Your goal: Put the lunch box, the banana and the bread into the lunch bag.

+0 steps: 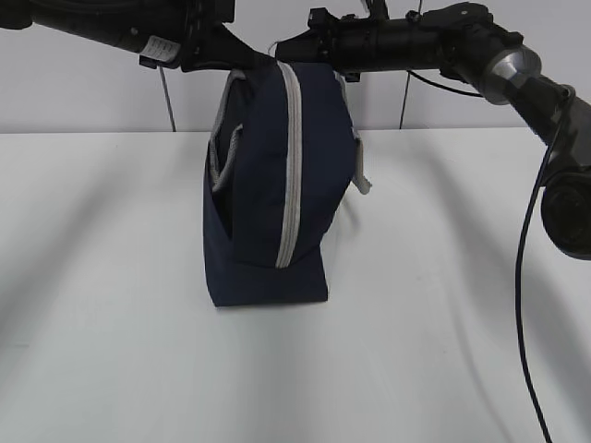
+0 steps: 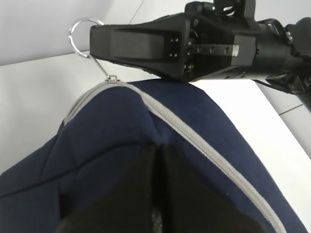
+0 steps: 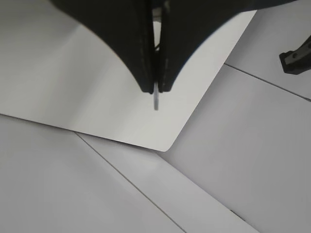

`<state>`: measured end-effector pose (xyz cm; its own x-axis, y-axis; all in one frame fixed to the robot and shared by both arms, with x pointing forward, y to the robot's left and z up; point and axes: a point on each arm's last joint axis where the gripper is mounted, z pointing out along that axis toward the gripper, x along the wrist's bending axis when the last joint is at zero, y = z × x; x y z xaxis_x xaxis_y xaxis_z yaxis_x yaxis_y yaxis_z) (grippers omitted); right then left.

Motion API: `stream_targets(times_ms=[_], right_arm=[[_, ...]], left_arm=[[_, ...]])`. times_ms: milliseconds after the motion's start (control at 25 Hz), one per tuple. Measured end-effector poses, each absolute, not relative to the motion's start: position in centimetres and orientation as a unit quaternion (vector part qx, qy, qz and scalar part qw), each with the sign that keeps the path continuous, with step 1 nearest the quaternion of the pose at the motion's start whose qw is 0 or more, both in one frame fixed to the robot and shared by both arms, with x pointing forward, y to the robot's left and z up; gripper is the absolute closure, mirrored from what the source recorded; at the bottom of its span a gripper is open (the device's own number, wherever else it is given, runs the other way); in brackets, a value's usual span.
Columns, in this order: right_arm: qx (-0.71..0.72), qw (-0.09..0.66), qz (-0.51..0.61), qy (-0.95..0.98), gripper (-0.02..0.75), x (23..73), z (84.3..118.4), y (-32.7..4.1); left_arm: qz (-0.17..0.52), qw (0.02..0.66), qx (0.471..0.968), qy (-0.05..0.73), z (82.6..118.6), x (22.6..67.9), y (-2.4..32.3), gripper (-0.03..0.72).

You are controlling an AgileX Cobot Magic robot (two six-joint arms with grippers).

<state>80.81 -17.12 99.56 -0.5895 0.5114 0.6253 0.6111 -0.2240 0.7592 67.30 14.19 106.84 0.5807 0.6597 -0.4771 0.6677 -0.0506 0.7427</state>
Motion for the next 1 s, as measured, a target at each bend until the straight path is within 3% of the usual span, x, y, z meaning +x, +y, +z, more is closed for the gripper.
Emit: stream_targets(times_ms=[600, 1000], right_arm=[[-0.451, 0.046, -0.636, -0.625, 0.754, 80.7, 99.4, -17.2], [-0.478, 0.092, -0.632, -0.602, 0.754, 81.5, 94.1, -17.7]], left_arm=[[-0.004, 0.508, 0.745, 0.432, 106.8, 67.0, 14.2, 0.683], [0.017, 0.502, 0.765, 0.403, 106.7, 66.9, 14.3, 0.683]])
